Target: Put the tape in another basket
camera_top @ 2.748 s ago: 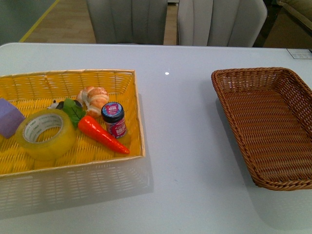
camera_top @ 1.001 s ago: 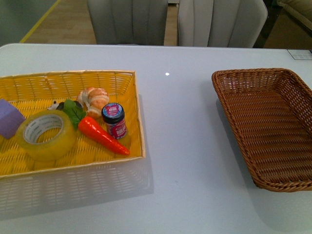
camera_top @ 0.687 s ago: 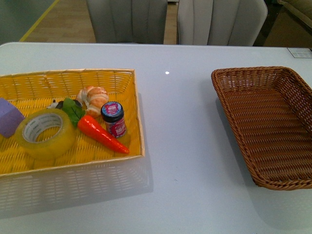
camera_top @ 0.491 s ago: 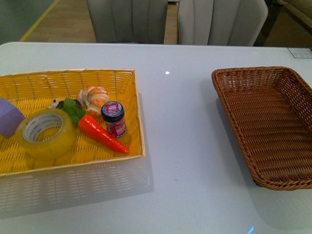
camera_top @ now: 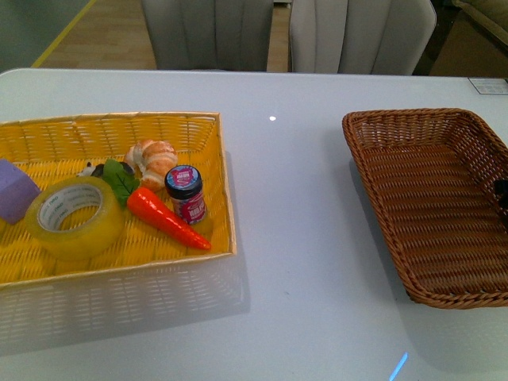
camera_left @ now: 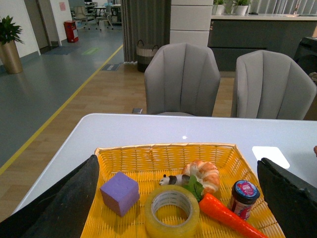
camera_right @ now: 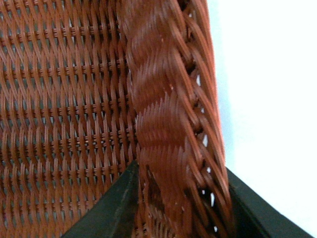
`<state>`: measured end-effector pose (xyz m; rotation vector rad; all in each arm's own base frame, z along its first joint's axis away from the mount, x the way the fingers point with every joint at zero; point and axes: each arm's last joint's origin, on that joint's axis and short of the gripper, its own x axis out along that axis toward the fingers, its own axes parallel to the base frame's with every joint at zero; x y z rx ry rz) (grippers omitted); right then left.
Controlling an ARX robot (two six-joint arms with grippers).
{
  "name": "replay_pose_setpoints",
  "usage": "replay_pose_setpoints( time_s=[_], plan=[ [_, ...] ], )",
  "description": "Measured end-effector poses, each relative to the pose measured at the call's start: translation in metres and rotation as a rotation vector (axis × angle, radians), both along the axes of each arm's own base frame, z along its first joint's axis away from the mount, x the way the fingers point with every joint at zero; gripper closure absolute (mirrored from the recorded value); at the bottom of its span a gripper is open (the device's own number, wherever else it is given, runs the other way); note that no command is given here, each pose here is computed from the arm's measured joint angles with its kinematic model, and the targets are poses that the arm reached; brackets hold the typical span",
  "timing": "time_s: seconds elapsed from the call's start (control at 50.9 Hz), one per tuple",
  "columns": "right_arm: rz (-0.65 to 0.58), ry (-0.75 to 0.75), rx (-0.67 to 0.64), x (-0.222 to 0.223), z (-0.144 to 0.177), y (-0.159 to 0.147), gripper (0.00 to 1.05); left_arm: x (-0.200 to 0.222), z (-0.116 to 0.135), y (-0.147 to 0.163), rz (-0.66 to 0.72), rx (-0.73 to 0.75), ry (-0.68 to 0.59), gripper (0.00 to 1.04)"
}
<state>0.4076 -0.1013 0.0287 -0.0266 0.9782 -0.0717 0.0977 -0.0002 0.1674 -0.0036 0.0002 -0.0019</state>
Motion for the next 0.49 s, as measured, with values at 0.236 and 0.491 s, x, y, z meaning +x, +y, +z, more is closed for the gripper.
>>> replay_pose_setpoints(
  time_s=[0.236,0.491],
  plan=[
    [-0.001,0.002,0.069,0.0,0.001,0.02,0.99,0.0,0.0,0.0,0.0,0.0,0.0,0.09],
    [0.051,0.001,0.097,0.001,0.0,0.06,1.0,0.0,0.0,0.0,0.0,0.0,0.0,0.09]
  ],
)
